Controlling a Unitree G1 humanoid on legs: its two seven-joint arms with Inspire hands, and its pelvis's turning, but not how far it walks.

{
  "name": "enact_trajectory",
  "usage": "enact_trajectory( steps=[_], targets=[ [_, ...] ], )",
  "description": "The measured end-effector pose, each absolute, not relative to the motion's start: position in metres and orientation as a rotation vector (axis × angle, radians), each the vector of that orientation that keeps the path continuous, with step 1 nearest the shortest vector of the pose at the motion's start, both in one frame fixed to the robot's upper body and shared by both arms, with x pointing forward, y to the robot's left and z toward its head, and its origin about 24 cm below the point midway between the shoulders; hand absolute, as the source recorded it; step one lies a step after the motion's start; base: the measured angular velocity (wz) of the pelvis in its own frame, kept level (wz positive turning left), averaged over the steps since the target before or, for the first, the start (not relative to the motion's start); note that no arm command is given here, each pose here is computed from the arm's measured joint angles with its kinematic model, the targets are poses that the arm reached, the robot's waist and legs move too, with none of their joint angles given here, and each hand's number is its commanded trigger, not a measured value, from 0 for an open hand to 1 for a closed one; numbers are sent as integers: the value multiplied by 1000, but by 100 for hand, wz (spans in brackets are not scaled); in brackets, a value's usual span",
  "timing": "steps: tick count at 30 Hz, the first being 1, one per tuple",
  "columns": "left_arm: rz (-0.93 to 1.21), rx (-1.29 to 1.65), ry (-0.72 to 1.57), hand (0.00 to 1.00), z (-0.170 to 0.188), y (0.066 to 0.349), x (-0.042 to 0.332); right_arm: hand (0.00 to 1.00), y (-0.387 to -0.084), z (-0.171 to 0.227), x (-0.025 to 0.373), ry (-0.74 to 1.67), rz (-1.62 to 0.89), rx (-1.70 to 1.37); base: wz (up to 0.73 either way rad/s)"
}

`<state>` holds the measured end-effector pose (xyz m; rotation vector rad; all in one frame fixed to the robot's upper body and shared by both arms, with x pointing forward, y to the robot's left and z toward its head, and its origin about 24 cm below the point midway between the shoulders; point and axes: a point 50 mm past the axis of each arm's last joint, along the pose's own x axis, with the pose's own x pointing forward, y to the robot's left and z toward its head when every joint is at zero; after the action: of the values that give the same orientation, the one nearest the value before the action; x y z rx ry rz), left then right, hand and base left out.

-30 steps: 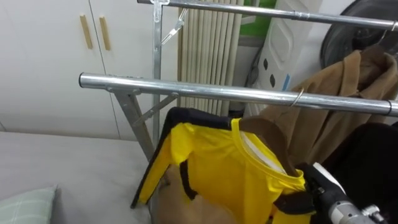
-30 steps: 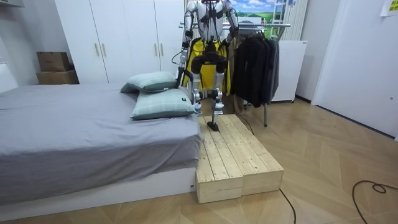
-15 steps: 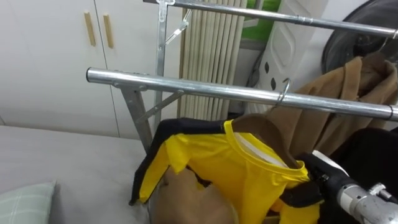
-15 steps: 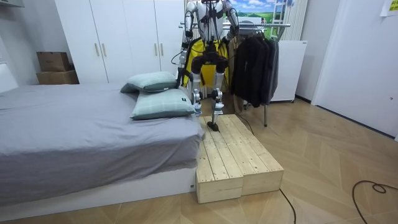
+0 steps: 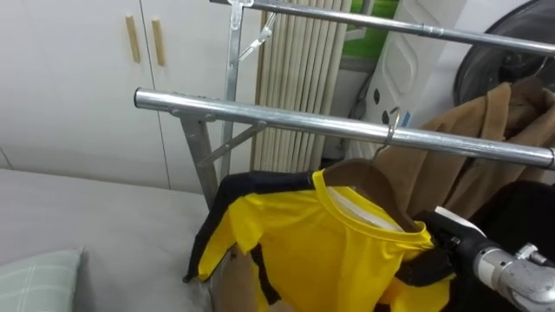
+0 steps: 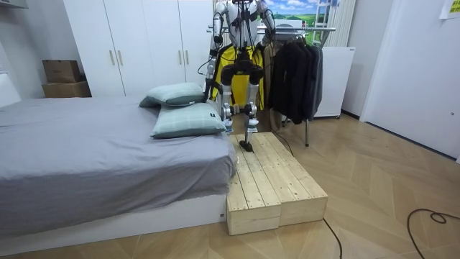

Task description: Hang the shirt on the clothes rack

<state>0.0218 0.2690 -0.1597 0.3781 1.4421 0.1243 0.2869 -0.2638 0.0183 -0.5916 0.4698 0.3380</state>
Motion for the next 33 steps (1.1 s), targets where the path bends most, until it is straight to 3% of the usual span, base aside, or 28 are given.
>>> enact_trajectory(
  steps=[33],
  targets=[
    [143,311,1445,0,-161,266,23,100,-259,-15,275,556,327,-538,1]
  ],
)
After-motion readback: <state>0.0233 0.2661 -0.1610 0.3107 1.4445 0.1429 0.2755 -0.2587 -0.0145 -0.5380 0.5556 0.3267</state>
